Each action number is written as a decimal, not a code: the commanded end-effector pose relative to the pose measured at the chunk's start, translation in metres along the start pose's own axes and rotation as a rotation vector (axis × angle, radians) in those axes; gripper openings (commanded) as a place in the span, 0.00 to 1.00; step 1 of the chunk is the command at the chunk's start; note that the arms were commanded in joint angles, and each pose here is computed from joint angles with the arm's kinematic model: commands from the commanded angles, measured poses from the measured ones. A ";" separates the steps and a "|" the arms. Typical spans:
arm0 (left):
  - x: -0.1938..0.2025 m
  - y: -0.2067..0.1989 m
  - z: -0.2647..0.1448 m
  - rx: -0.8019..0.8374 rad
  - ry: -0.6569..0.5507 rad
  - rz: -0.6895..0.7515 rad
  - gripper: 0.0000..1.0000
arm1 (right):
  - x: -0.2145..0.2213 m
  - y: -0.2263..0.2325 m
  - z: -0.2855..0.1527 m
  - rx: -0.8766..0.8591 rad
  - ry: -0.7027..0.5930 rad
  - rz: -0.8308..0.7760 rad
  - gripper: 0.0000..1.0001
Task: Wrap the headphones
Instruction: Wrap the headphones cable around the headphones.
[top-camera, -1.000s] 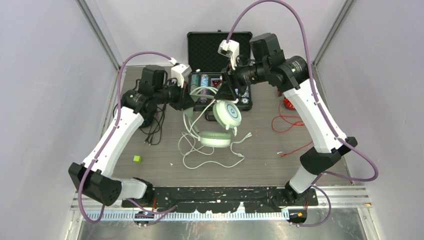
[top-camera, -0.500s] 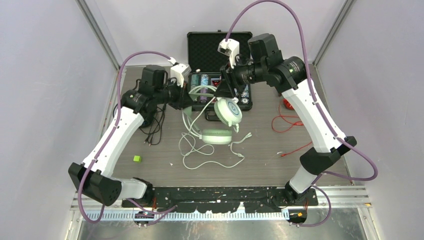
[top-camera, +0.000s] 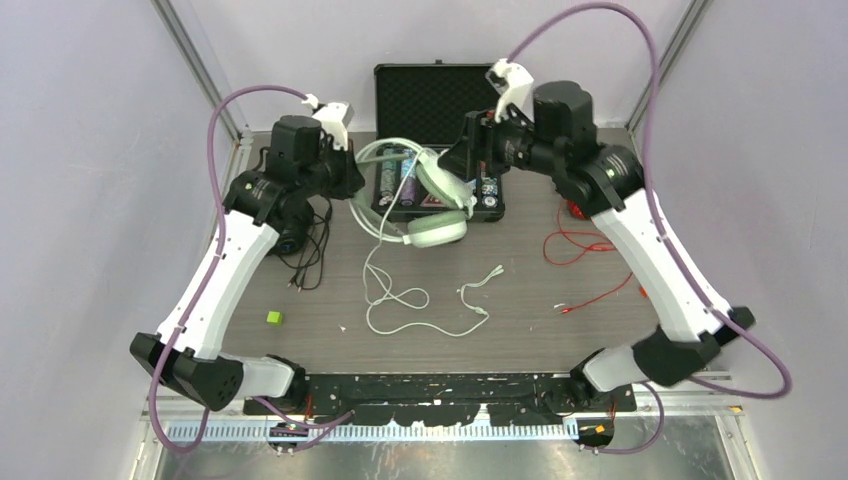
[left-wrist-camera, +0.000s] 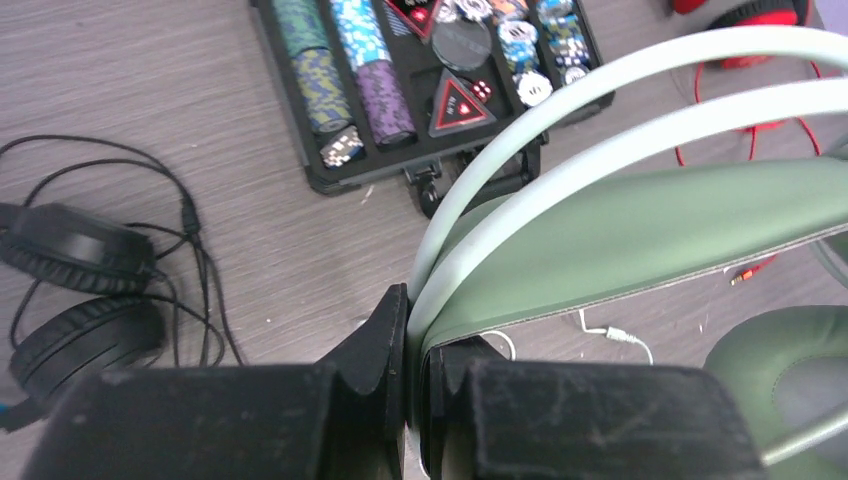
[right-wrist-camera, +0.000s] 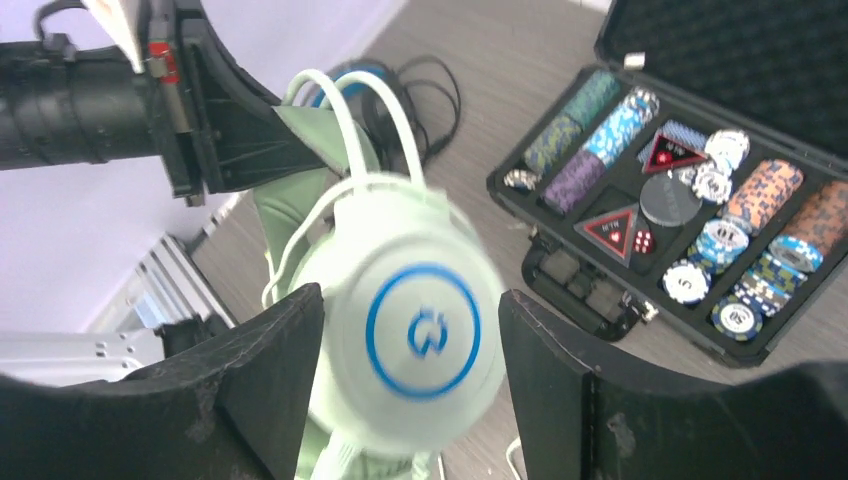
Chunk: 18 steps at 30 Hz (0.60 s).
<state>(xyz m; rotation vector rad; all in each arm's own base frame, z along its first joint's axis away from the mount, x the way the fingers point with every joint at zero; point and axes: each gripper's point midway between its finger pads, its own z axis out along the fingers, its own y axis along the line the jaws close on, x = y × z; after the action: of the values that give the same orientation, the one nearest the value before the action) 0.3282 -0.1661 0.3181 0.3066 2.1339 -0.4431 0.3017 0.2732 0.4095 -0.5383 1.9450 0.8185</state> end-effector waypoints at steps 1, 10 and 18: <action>-0.057 0.005 -0.024 -0.097 -0.183 -0.170 0.00 | -0.065 0.034 -0.056 -0.110 -0.417 0.018 0.69; -0.107 0.011 -0.051 -0.169 -0.338 -0.343 0.00 | -0.045 0.081 -0.077 -0.346 -0.665 -0.141 0.69; -0.135 0.003 -0.069 -0.121 -0.447 -0.450 0.00 | 0.015 0.115 -0.019 -0.388 -0.720 -0.290 0.69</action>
<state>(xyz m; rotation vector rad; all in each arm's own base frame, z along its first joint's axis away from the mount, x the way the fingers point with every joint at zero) 0.3524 -0.1390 0.4024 -0.2100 1.9715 -0.4227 0.2007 0.3256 0.4325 -0.6547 1.2198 1.1173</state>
